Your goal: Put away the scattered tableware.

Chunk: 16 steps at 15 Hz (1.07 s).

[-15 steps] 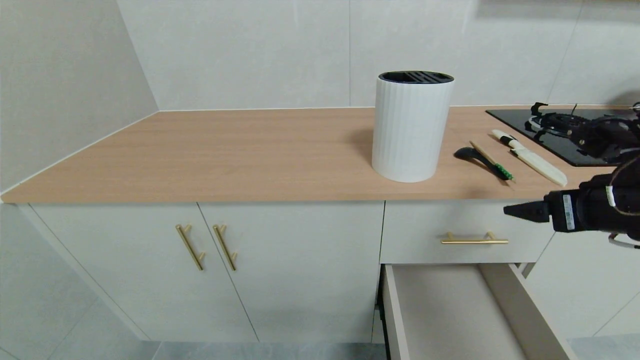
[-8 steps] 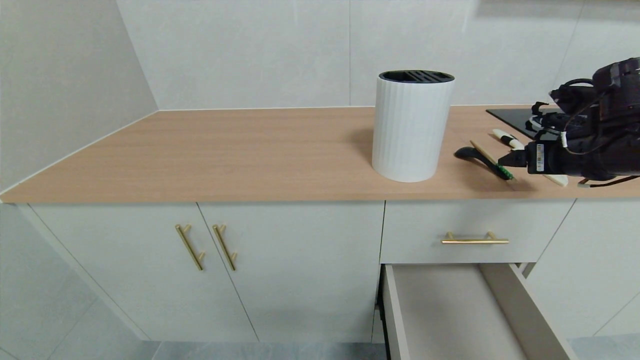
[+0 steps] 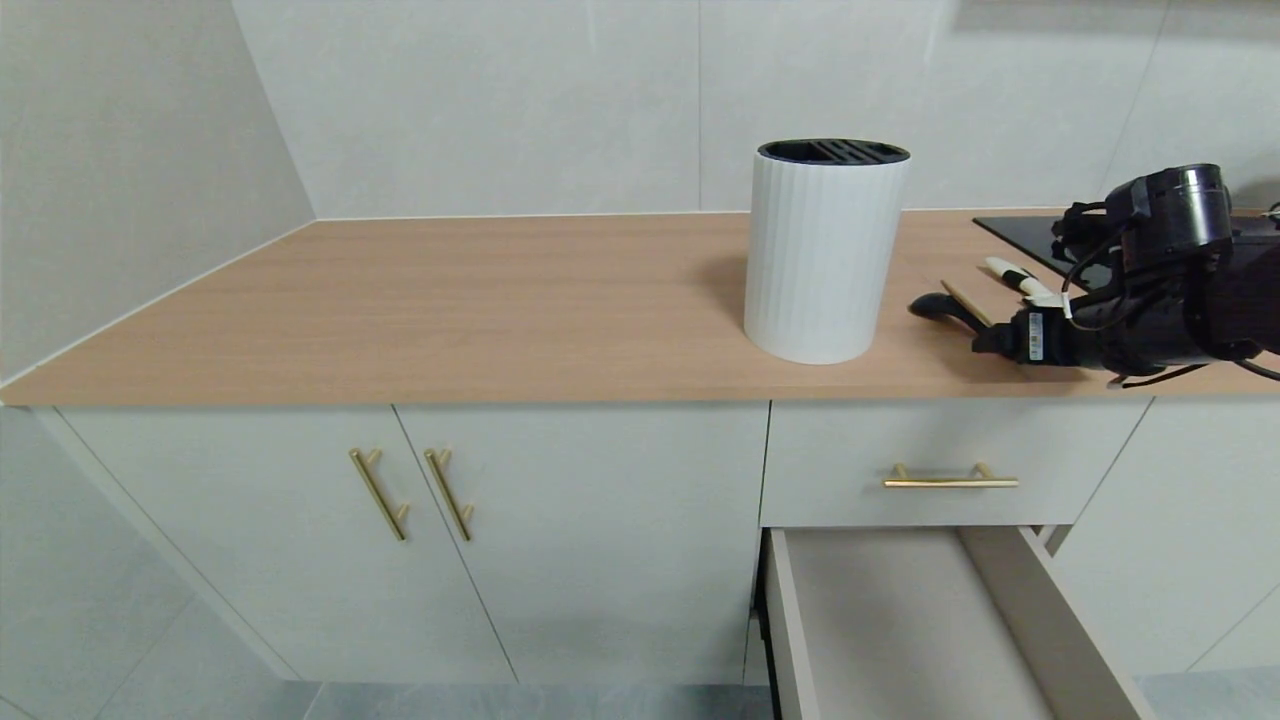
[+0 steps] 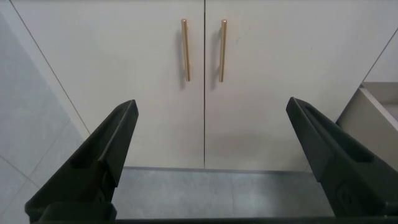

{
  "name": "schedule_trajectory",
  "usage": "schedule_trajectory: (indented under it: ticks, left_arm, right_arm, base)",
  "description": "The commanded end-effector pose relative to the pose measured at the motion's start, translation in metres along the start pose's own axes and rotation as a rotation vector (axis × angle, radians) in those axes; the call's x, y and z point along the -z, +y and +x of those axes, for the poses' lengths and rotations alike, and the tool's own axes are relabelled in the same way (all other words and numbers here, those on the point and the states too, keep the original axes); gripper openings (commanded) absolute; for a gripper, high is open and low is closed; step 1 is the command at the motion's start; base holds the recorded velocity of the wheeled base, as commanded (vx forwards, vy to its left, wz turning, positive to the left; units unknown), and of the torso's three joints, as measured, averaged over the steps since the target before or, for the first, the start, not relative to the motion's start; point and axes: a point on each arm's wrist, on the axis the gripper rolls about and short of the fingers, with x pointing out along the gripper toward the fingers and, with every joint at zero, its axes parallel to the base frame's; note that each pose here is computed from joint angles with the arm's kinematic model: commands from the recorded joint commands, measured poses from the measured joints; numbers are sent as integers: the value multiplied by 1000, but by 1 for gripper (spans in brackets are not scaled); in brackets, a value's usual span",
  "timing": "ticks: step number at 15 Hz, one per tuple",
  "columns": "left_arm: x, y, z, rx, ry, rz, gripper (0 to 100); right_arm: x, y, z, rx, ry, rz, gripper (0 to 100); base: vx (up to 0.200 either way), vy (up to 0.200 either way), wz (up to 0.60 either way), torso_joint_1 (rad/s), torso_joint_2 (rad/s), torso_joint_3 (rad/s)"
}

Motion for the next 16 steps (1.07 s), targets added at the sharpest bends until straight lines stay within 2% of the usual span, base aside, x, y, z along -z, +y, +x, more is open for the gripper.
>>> schedule_trajectory:
  ticks: [1,3,4,11,16]
  left_arm:
    - [0,0,0,-1,1,0,100]
    - [0,0,0,-1,0,0,100]
    - [0,0,0,-1,0,0,100]
    - [0,0,0,-1,1,0,100]
    - [0,0,0,-1,1,0,100]
  right_arm:
    - [1,1,2,1,7,2,100]
    - [2,1,3,1,8,1,100]
    - [2,1,3,-1,8,1,0]
    - [2,0,2,0,11,-1,0]
    - [-11,-5,-33,-11,-69,42,0]
  base:
    - [0,0,0,0,0,0]
    - [0,0,0,0,0,0]
    - [0,0,0,0,0,0]
    - [0,0,0,0,0,0]
    - [0,0,0,0,0,0]
